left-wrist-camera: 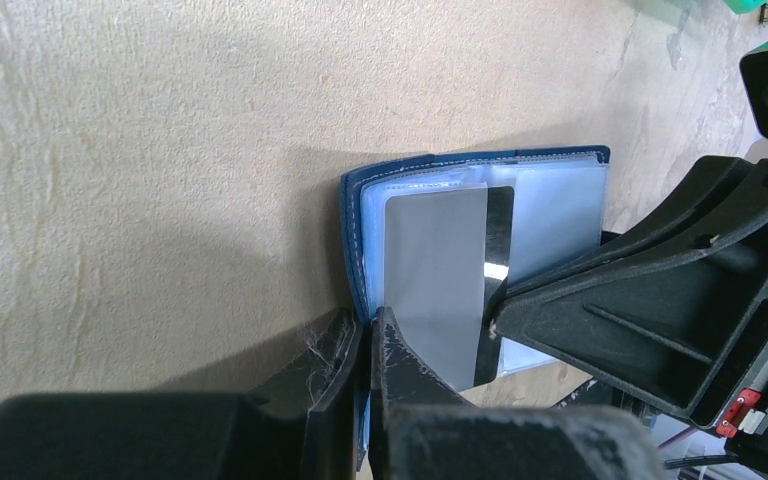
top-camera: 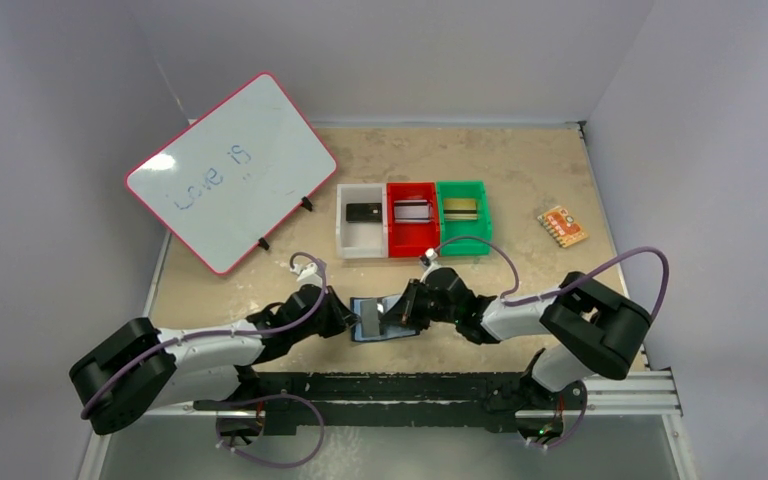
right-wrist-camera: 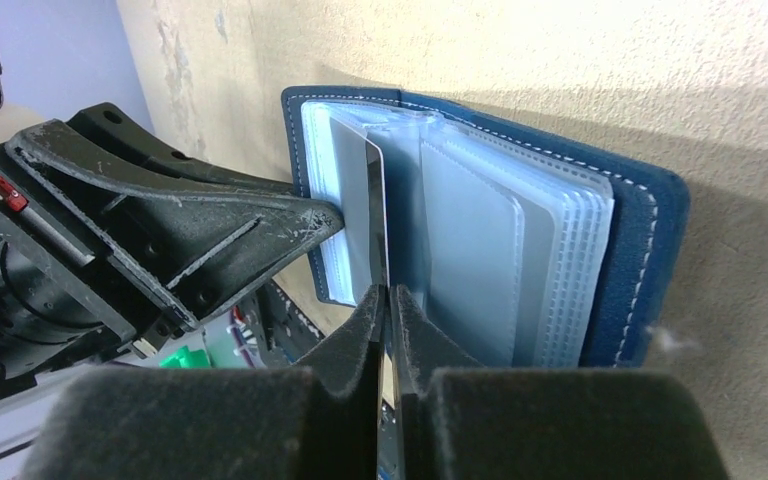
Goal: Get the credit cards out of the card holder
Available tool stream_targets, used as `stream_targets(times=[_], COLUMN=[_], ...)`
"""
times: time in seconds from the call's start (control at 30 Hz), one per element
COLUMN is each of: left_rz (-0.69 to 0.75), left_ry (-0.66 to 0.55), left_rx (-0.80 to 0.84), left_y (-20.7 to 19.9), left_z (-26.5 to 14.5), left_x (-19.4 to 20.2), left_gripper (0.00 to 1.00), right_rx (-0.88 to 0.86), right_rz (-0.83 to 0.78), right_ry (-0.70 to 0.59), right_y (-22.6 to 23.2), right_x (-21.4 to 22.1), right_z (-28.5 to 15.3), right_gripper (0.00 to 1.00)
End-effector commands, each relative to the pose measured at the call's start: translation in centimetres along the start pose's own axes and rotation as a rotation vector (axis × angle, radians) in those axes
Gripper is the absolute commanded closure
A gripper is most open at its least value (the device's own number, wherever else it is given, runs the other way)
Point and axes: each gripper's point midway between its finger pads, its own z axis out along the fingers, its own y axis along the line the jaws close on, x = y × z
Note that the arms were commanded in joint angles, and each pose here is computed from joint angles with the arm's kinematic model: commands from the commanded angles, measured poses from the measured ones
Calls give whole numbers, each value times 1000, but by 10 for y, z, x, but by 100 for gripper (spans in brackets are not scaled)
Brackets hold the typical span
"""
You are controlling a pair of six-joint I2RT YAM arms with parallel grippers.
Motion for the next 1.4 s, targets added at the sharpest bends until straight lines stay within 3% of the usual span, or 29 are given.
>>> stream_targets(times=[0.0,0.5,0.67,0.77,0.83,1.0,1.17,1.37], left_rz=[25,49,60,62,65,83,93,108], left_ry=[0,-3,15,31,49,66,60,48], left_rx=[-97,-80,-23,11,23,-17,-25,-49], left_y=[25,18,1,-8,-10,-2,-2,0], left_z=[-2,-5,-5,-5,-4,-1,-1,-3], left_x=[3,0,-1,1,4,7,5,1], left_gripper=[100,100,81,78,79,100,100,100], right_rx=[-96,-50,-63,-72,-74,-74,-84,-96], right_rz=[12,60,42,48,51,64,89,103], right_ry=[-3,-68,-36,-39,-40,-43,-47,-47], right_y=[20,-1,3,4,5,6,7,9], right_x=[-3,-14,-10,-11,-12,-14,-14,-16], right_z=[-1,-18,-13,-11,-11,-9,-6,-2], right_gripper=[96,97,94,91,89,85,79,84])
